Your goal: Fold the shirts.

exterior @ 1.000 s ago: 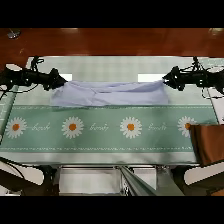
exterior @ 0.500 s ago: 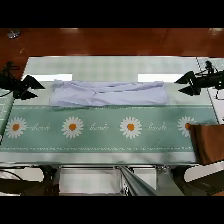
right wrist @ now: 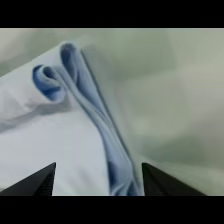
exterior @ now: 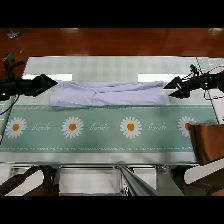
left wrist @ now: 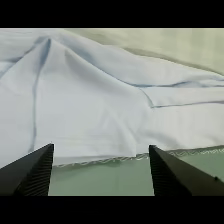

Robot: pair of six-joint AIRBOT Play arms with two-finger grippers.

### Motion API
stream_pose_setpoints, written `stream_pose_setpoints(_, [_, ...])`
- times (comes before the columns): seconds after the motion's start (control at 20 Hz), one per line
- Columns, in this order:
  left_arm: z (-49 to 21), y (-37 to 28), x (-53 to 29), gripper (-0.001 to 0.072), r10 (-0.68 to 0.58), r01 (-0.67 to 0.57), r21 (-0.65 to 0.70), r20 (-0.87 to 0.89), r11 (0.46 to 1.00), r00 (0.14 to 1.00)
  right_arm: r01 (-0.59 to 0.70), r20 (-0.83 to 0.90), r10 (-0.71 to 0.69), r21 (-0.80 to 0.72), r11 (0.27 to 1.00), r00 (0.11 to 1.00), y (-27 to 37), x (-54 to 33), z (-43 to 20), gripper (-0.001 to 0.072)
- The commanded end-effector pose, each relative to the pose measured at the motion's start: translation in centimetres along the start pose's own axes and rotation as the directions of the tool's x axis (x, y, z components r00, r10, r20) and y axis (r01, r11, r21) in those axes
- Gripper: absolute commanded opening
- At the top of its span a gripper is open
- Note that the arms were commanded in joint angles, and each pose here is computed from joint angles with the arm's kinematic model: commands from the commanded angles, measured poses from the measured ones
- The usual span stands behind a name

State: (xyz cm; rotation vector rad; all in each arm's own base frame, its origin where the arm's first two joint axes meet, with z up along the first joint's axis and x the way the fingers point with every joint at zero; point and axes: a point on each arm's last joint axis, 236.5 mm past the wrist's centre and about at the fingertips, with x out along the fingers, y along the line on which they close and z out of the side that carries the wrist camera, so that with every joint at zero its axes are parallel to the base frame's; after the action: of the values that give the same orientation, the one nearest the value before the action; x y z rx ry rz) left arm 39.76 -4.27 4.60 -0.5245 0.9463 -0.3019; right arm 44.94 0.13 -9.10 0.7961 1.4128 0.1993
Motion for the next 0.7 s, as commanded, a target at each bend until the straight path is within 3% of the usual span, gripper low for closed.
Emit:
stream_pose_setpoints(0.0, [-0.7, -3.2, 1.4, 0.0699, -0.063, 0.063, 0.064, 0.002, 0.996, 0.998, 0.013, -0.037, -0.015, -0.066, 0.998, 0.999, 2.1, 2.5, -1.1, 0.0624])
stream_pose_setpoints(0.1, [-1.1, -4.5, 2.2, 0.0699, -0.099, 0.100, 0.055, -0.013, 0.993, 0.995, 0.009, -0.059, -0.015, -0.099, 0.995, 0.998, 3.5, 3.5, -1.9, 0.0589])
stream_pose_setpoints(0.15, [-1.5, -5.0, 2.6, 0.0699, -0.111, 0.113, 0.056, -0.024, 0.992, 0.993, 0.000, -0.069, -0.007, -0.109, 0.994, 0.998, 4.2, 3.8, -2.2, 0.0423])
stream_pose_setpoints(0.2, [-1.7, -5.4, 3.0, 0.0696, -0.115, 0.117, 0.061, -0.032, 0.991, 0.993, -0.013, -0.080, 0.003, -0.129, 0.991, 0.997, 4.8, 3.7, -2.4, 0.0146])
stream_pose_setpoints(0.25, [-2.0, -5.6, 3.4, 0.0584, -0.119, 0.122, 0.066, -0.045, 0.990, 0.992, -0.027, -0.095, 0.011, -0.172, 0.985, 0.995, 5.3, 3.4, -2.7, 0.0019])
stream_pose_setpoints(0.3, [-2.3, -5.7, 3.7, 0.0241, -0.121, 0.125, 0.071, -0.056, 0.990, 0.991, -0.024, -0.104, 0.003, -0.197, 0.980, 0.995, 5.6, 2.4, -2.8, 0.0019])
stream_pose_setpoints(0.35, [-2.6, -5.9, 3.9, 0.0037, -0.126, 0.130, 0.077, -0.066, 0.988, 0.990, -0.015, -0.090, -0.004, -0.209, 0.978, 0.996, 5.7, 1.1, -2.6, 0.0018])
stream_pose_setpoints(0.65, [-5.8, -11.1, 5.2, 0.0036, -0.193, 0.221, 0.176, -0.163, 0.959, 0.968, 0.111, 0.097, -0.084, -0.315, 0.943, 0.992, 6.1, -10.8, -6.1, 0.0018])
